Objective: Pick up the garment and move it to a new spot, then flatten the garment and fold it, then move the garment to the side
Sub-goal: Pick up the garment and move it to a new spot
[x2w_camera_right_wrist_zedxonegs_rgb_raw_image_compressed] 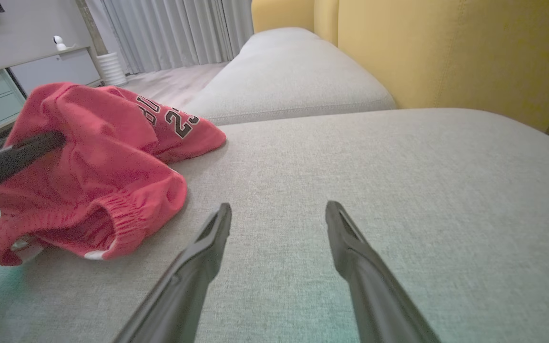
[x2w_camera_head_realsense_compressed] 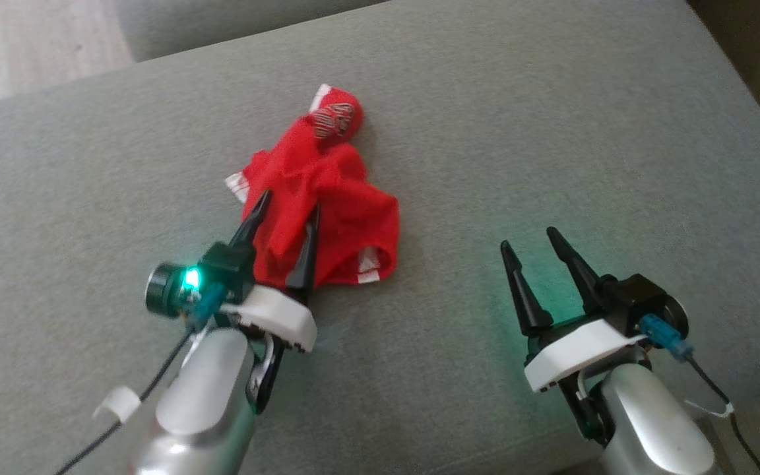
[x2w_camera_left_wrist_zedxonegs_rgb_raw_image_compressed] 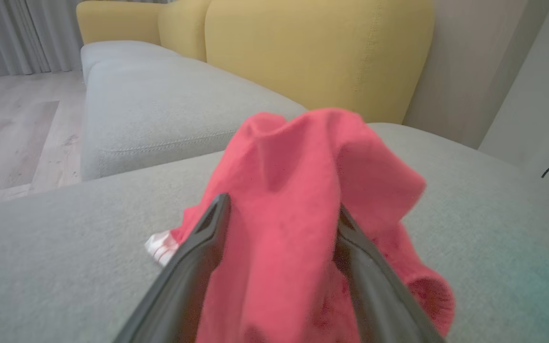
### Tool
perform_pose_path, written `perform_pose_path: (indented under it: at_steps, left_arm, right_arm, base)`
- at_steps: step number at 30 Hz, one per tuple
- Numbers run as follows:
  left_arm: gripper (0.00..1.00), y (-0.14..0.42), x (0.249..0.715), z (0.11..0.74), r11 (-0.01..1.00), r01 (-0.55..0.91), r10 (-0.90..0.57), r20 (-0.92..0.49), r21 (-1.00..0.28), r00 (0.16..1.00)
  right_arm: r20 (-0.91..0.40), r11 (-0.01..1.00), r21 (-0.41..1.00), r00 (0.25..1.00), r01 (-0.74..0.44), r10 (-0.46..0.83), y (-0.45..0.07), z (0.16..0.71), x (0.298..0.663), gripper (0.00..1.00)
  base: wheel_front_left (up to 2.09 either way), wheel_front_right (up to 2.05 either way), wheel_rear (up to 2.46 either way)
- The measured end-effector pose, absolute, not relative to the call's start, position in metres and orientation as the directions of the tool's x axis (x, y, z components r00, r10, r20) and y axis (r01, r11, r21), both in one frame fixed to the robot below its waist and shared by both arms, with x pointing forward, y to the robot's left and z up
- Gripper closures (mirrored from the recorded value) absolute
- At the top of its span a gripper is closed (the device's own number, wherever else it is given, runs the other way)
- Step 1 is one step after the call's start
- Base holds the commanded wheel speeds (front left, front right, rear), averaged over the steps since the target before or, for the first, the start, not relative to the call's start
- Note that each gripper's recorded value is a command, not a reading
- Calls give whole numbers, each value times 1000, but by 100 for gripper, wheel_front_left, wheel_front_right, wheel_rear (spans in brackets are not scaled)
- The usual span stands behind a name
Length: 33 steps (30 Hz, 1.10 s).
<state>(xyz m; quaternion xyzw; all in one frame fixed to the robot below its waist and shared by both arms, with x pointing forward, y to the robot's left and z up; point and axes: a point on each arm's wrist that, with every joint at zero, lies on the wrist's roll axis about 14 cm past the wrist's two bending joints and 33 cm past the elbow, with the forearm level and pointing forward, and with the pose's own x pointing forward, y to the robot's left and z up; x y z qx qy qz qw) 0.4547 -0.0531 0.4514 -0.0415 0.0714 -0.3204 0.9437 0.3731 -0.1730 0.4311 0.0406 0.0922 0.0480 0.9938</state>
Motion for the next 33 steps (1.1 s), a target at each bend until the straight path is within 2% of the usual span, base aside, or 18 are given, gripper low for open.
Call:
perform_pose_path:
  at_steps: [2, 8, 11, 22, 27, 33]
  left_arm:
    - [0, -42, 451, 444, 815, 566, -579, -130, -124, 805]
    - [0, 11, 456, 460, 901, 418, -428, -74, -120, 901]
    - [0, 55, 431, 443, 941, 319, -331, -120, -111, 936]
    - [0, 118, 374, 430, 981, 173, -185, -168, -85, 968]
    - [0, 127, 350, 426, 985, 150, -164, -181, -90, 970]
    - [0, 130, 347, 430, 986, 144, -156, -167, -85, 973]
  right_arm:
    - [-175, 991, 92, 978, -94, 109, -171, 432, 376, 0]
    - [-153, 987, 102, 979, -122, 137, -160, 437, 386, 0]
    - [-129, 986, 94, 980, -137, 148, -156, 445, 390, 0]
    - [-161, 982, 104, 971, -159, 174, -144, 435, 369, 0]
    - [-173, 981, 109, 968, -164, 181, -142, 431, 360, 0]
    - [-189, 981, 113, 965, -160, 179, -142, 426, 356, 0]
  base:
    - [0, 0, 0]
    - [0, 0, 0]
    - [0, 0, 0]
    - [0, 0, 0]
    - [0, 0, 0]
    - [0, 0, 0]
